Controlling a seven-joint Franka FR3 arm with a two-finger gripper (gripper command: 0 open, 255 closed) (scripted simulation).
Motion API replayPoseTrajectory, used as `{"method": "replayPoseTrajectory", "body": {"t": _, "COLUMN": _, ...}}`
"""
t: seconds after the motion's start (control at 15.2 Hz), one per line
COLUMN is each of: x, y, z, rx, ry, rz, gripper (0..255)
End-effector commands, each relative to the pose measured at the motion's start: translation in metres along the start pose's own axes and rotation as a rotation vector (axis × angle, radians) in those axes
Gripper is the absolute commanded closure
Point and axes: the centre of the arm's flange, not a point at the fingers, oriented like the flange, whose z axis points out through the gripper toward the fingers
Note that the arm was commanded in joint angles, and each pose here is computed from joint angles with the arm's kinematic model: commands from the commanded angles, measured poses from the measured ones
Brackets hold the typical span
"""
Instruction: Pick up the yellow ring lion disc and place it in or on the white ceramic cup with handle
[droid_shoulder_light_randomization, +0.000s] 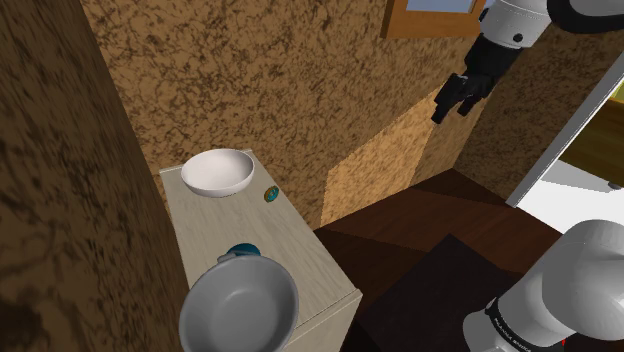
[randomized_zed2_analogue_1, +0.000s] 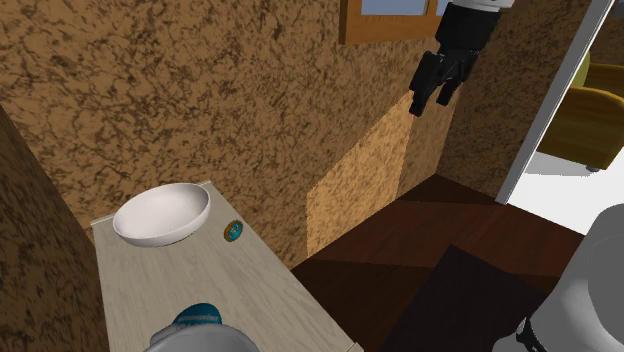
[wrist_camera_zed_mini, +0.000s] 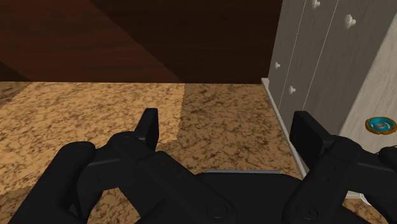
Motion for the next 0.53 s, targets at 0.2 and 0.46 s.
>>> {"method": "replayPoseTrajectory", "body": {"t": 0.2, "x": 0.018, "y": -0.028, "z": 0.022, "rx": 0.005, "ry": -0.008, "rz": -0.016, "gripper": 0}}
{"method": "replayPoseTrajectory", "body": {"t": 0.46, "x": 0.041, "y": -0.066, "z": 0.050, "rx": 0.011, "ry": -0.019, "rz": -0.038, "gripper": 0}}
